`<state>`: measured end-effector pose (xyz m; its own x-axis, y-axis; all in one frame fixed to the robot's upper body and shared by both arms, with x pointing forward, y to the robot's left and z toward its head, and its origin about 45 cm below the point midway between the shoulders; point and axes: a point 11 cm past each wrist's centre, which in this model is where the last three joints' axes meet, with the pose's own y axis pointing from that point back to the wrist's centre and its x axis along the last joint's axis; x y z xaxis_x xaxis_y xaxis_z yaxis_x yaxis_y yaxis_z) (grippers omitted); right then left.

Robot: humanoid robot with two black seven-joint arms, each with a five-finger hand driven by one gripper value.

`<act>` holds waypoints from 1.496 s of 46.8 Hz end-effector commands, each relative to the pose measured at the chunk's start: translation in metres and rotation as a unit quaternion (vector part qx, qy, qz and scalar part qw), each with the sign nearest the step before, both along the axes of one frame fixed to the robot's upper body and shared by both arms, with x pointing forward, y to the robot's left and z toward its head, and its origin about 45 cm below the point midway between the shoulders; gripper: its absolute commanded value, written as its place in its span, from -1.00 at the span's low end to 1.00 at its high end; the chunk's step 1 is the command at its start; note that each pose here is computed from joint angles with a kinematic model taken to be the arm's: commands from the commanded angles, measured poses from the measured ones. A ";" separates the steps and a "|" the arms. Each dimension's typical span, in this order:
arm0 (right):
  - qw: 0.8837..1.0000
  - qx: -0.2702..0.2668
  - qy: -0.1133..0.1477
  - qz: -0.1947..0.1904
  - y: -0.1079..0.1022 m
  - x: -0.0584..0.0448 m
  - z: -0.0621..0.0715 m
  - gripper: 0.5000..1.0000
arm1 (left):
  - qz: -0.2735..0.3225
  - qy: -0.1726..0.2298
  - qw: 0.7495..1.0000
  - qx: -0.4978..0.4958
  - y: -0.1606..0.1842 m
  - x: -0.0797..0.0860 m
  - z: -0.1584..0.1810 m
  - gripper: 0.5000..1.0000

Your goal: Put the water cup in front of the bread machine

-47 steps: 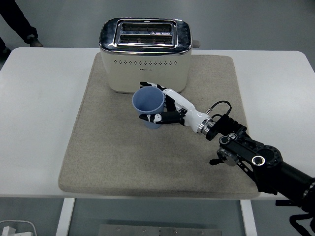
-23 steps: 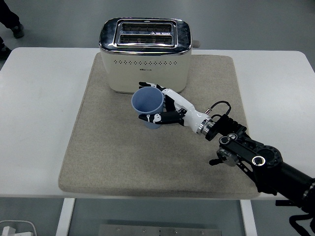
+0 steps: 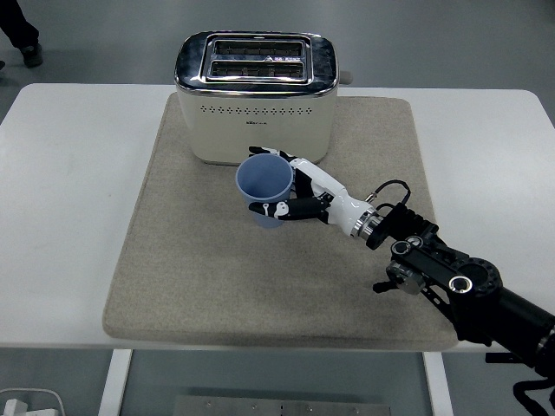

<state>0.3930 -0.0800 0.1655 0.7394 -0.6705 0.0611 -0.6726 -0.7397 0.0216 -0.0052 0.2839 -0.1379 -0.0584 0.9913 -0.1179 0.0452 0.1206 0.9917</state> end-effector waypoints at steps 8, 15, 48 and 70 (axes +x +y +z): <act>1.000 0.006 0.010 -0.009 -0.011 0.004 0.000 0.71 | 0.000 0.000 1.000 0.000 0.000 0.000 0.000 1.00; 1.000 0.005 0.011 -0.012 -0.015 0.005 0.000 0.71 | 0.000 0.000 1.000 0.000 0.000 0.000 0.000 1.00; 0.999 0.033 0.022 -0.021 -0.034 0.008 0.010 0.71 | 0.000 0.000 1.000 0.000 0.000 0.000 0.000 1.00; 0.999 0.025 0.024 -0.029 -0.051 0.006 0.007 0.71 | 0.000 0.000 1.000 0.000 0.000 0.000 0.000 1.00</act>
